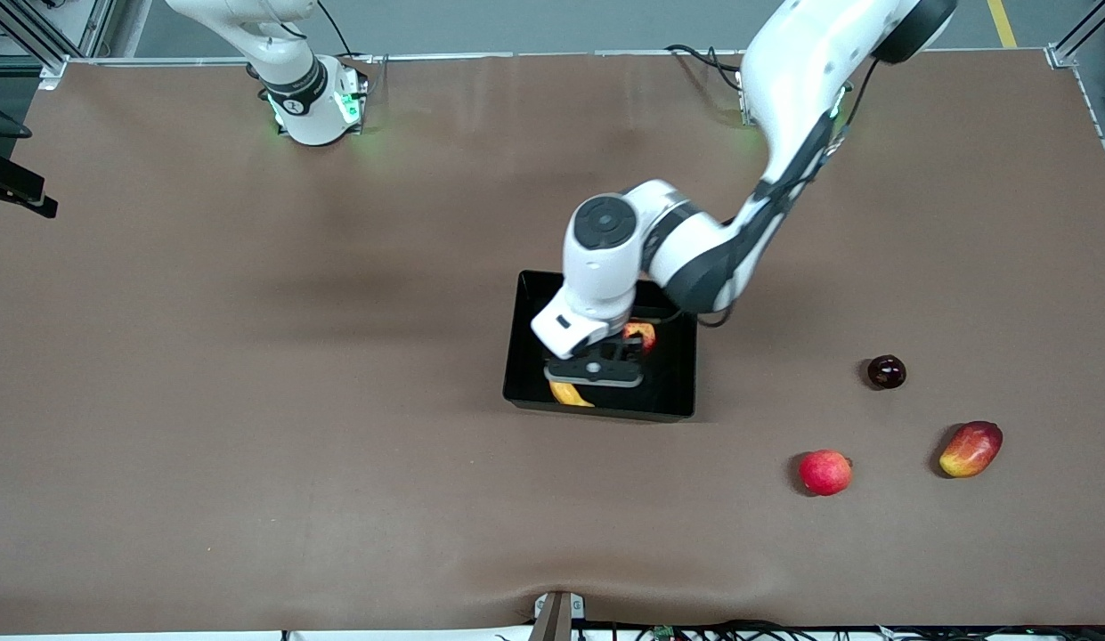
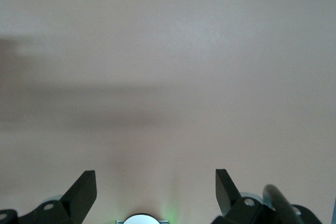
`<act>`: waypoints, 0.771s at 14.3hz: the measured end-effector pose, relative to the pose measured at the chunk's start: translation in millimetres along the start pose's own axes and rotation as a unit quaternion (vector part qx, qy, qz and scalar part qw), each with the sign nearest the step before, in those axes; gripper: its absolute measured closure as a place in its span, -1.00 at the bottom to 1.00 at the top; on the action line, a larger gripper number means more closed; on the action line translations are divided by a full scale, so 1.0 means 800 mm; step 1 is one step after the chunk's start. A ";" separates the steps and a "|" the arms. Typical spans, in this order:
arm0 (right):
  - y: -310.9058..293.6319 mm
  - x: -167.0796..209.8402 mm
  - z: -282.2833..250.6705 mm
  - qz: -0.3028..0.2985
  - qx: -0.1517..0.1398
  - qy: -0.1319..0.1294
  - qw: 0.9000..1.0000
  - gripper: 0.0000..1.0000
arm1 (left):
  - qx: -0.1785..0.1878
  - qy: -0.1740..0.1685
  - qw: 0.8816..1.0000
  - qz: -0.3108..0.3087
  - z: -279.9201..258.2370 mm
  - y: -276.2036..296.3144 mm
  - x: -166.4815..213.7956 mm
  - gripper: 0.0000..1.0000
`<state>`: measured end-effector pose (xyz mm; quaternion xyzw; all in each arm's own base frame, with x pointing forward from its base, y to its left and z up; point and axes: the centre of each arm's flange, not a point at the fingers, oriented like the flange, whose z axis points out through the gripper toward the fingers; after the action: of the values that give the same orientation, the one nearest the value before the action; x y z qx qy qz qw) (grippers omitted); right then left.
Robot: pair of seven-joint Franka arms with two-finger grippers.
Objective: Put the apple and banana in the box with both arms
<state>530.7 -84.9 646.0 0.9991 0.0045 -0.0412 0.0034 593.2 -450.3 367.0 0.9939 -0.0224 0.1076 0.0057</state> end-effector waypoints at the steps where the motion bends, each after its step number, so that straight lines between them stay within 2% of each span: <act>1: 0.000 0.000 0.000 0.000 0.000 0.000 1.000 -1.00 | -0.001 0.004 1.000 -0.009 -0.036 -0.021 0.015 -1.00; 5: 0.008 -0.001 0.001 0.006 0.001 -0.001 1.000 -1.00 | 0.009 -0.009 1.000 -0.029 -0.149 -0.150 0.066 -1.00; 9: 0.008 0.000 0.002 0.006 0.001 -0.001 1.000 -1.00 | 0.028 -0.021 0.998 -0.043 -0.186 -0.278 0.098 -1.00; 11: 0.007 0.000 0.002 0.006 0.001 -0.001 1.000 -1.00 | 0.034 -0.039 0.998 -0.044 -0.191 -0.321 0.101 -1.00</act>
<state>530.5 -90.8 644.8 0.9991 -0.0011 -0.0424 0.0031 651.2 -195.0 532.2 0.9970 0.0245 0.0688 -0.0244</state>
